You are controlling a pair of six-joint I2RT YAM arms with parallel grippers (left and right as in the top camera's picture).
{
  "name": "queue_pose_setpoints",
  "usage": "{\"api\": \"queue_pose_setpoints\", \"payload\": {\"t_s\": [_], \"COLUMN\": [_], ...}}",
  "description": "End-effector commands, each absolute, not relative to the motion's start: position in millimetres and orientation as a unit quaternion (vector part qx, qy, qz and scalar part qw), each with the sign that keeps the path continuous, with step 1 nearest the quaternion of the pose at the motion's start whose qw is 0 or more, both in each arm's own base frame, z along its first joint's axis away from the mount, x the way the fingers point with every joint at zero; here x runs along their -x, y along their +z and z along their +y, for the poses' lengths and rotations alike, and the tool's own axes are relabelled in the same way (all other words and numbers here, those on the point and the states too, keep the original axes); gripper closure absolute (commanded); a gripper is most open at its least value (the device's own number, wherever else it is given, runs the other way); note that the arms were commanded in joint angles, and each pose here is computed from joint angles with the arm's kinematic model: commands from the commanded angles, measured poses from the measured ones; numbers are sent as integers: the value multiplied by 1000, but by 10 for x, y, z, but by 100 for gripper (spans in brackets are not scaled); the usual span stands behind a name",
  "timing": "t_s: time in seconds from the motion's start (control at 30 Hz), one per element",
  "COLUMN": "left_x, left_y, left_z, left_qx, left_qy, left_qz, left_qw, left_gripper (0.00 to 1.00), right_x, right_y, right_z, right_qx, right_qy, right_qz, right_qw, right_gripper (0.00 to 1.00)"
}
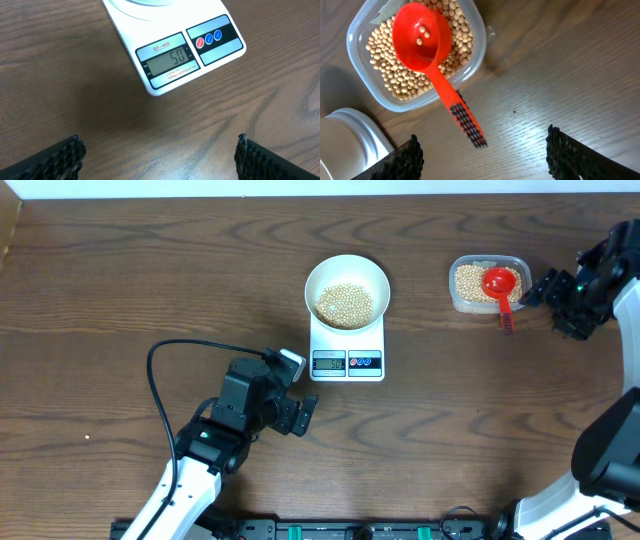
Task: Scoop item into bowl and weigh 50g on scale
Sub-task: 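Lower the red scoop into the tub and leave it resting there, then open the right gripper and pull it back from the tub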
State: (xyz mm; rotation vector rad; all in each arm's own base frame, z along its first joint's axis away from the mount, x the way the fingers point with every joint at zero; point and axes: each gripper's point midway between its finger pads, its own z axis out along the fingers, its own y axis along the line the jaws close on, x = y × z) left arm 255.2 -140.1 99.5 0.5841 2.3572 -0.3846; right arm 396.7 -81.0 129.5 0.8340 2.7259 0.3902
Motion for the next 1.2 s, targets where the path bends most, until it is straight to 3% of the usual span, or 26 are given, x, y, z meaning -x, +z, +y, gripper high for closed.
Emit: {"api": "queue_pose_setpoints", "payload": {"t_s": [0.0,0.2,0.33,0.37,0.43,0.53,0.9,1.17], "left_x": [-2619,-2619,-2619,-2619,-2619,-2618,-2619,-2619], "left_y": [1090,1090,1090,1090,1090,1090,1090,1090], "left_z": [-1393,-1393,-1393,-1393,-1393,-1393,-1393,-1393], "left_qx": [-226,-226,-226,-226,-226,-226,-226,-226], "left_qy": [-141,-141,-141,-141,-141,-141,-141,-141], "left_qz": [899,899,899,899,899,899,899,899], "left_qw": [348,348,348,348,348,348,348,348], "left_gripper": [2,2,2,2,2,2,2,2], "right_x": [-3928,-3876,-3656,-3580,-3417,-3150,-2489,-2430], "right_y": [1468,2080,2531,2640,2834,3027,3265,3207], "right_z": [-848,-573,-488,-466,-413,-326,-128,-118], "right_qx": [-255,-114,-77,-74,-69,-65,-64,-66], "right_qy": [118,155,140,136,132,128,121,119], "right_qz": [947,950,942,939,934,929,927,932], "right_qw": [157,245,296,307,326,340,348,335], "right_gripper": [23,23,22,20,1,1,1,1]}}
